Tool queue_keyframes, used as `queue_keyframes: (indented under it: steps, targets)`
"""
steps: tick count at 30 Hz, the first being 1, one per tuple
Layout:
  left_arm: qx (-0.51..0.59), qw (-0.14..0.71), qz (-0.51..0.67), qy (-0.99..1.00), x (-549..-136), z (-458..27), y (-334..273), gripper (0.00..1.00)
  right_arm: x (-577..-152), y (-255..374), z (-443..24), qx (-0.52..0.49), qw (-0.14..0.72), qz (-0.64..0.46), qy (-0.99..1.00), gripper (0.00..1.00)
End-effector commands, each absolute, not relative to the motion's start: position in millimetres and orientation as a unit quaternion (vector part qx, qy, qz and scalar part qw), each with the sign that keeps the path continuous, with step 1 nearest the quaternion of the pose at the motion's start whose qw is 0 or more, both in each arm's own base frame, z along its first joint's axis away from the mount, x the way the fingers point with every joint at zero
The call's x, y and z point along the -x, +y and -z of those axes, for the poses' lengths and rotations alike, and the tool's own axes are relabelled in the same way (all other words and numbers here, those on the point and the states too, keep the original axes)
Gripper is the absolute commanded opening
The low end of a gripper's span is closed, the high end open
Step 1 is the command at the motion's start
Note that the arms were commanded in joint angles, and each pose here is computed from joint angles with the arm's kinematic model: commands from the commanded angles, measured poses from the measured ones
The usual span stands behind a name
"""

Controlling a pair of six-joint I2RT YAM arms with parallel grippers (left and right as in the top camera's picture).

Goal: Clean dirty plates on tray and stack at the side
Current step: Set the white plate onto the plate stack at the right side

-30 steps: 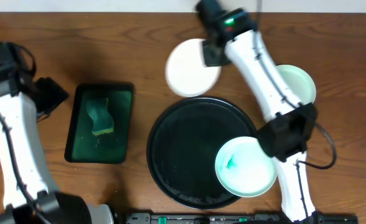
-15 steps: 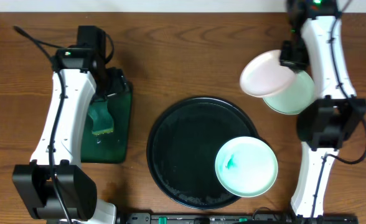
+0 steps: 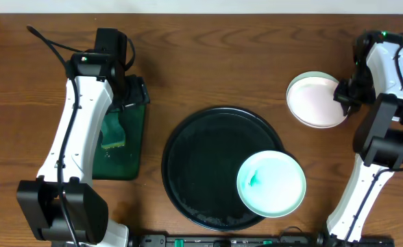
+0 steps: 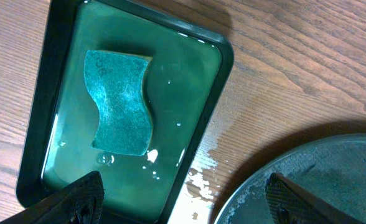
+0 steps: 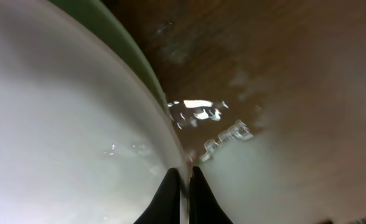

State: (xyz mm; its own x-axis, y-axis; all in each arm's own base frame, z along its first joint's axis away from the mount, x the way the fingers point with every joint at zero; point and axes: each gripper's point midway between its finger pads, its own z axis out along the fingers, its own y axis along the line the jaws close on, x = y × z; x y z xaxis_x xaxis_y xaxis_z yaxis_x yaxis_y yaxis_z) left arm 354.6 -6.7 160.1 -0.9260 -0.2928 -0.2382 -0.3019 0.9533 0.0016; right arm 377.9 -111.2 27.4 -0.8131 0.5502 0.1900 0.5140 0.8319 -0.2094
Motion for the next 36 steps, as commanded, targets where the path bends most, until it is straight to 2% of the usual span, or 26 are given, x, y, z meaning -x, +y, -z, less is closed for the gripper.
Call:
queue_keyframes:
  steps: [1, 13, 14, 17, 18, 23, 28, 33, 35, 36]
  targets:
    - [0.146, 0.123, -0.021, 0.981, -356, -163, -7, 0.84, -374, -101, -13, 0.265, 0.131, -0.053, -0.954, 0.01]
    - [0.146, 0.12, -0.019, 0.982, -354, -162, -8, 0.84, -394, -104, -10, 0.267, 0.089, -0.058, -0.958, 0.01]
    - [0.145, 0.12, -0.019, 0.982, -354, -162, -8, 0.84, -394, -104, -10, 0.265, 0.088, -0.057, -0.958, 0.07]
    - [0.145, 0.121, -0.019, 0.982, -355, -162, -8, 0.84, -397, -98, -11, 0.247, 0.087, -0.045, -0.964, 0.6]
    - [0.145, 0.122, -0.019, 0.982, -355, -162, -8, 0.84, -401, -93, -13, 0.234, 0.083, -0.035, -0.968, 0.63]
    - [0.146, 0.125, -0.018, 0.981, -357, -163, -8, 0.84, -430, -66, -43, 0.183, 0.036, -0.022, -0.982, 0.67]
    - [0.145, 0.125, -0.018, 0.981, -357, -163, -8, 0.84, -459, -19, -105, 0.119, -0.043, -0.016, -0.992, 0.69]
    - [0.141, 0.126, -0.018, 0.982, -357, -163, -8, 0.84, -456, 56, -160, 0.002, -0.09, 0.025, -0.996, 0.48]
    - [0.128, 0.126, -0.02, 0.983, -357, -163, -8, 0.84, -444, 92, -172, -0.056, -0.09, 0.055, -0.993, 0.48]
    - [0.122, 0.126, -0.021, 0.984, -357, -163, -8, 0.84, -437, 108, -176, -0.086, -0.088, 0.07, -0.99, 0.5]
